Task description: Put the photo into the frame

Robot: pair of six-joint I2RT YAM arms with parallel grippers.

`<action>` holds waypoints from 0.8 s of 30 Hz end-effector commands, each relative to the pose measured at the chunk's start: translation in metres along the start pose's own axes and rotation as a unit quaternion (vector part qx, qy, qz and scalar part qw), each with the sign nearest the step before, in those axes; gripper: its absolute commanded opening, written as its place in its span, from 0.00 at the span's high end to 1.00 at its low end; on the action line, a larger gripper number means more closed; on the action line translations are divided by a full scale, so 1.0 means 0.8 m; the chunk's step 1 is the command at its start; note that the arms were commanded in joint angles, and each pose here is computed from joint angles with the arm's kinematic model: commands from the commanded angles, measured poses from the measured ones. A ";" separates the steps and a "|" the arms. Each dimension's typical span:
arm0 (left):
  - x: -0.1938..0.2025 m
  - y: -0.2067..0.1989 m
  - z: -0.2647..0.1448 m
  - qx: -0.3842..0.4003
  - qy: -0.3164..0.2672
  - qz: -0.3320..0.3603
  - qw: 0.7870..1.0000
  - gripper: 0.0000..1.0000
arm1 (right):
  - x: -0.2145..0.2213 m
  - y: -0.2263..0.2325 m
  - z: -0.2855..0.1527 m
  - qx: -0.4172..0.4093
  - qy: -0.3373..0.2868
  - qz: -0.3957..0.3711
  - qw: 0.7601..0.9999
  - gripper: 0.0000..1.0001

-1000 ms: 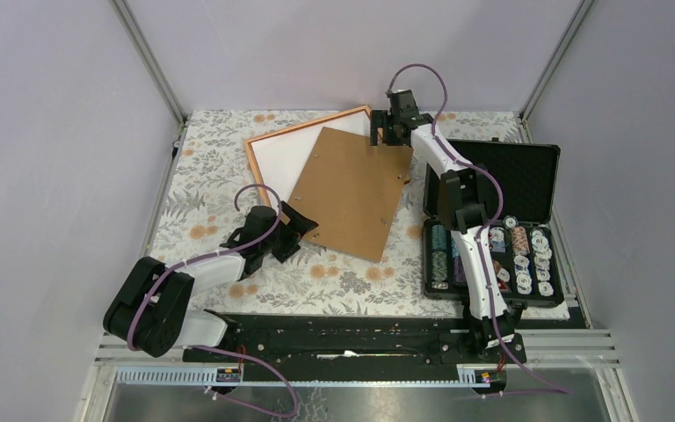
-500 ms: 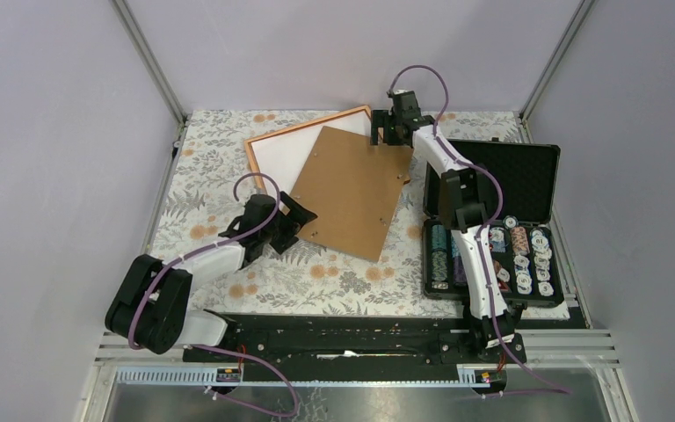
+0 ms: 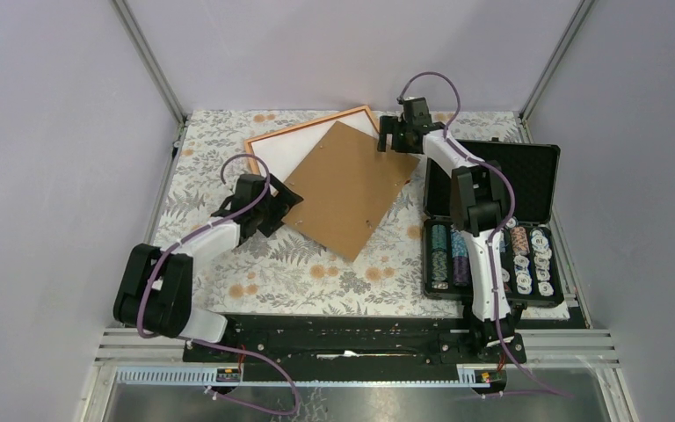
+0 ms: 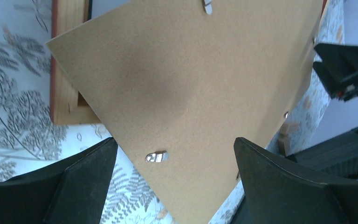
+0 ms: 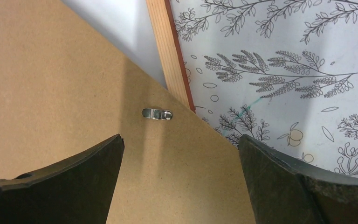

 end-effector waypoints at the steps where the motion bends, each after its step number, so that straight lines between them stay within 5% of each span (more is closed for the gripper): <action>1: -0.041 -0.073 0.000 0.094 -0.036 0.006 0.995 0.01 | 0.024 0.041 -0.028 -0.059 0.050 0.032 0.996 0.01; 14: -0.128 -0.087 0.054 0.063 -0.090 -0.017 0.994 0.01 | 0.038 0.069 -0.050 -0.093 0.055 0.037 0.993 0.00; 24: -0.175 -0.105 0.119 0.062 -0.078 -0.035 0.994 0.01 | 0.039 0.083 -0.058 -0.124 0.046 0.042 0.990 0.00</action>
Point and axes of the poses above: each gripper's point midway between its finger pads, its own z axis out along the fingers, its own y axis along the line the jaws close on, x = y × z, the point moved 5 cm from there along -z, back along the fingers, and after that the axes turned 2 degrees about -z, right-handed, at the moved point
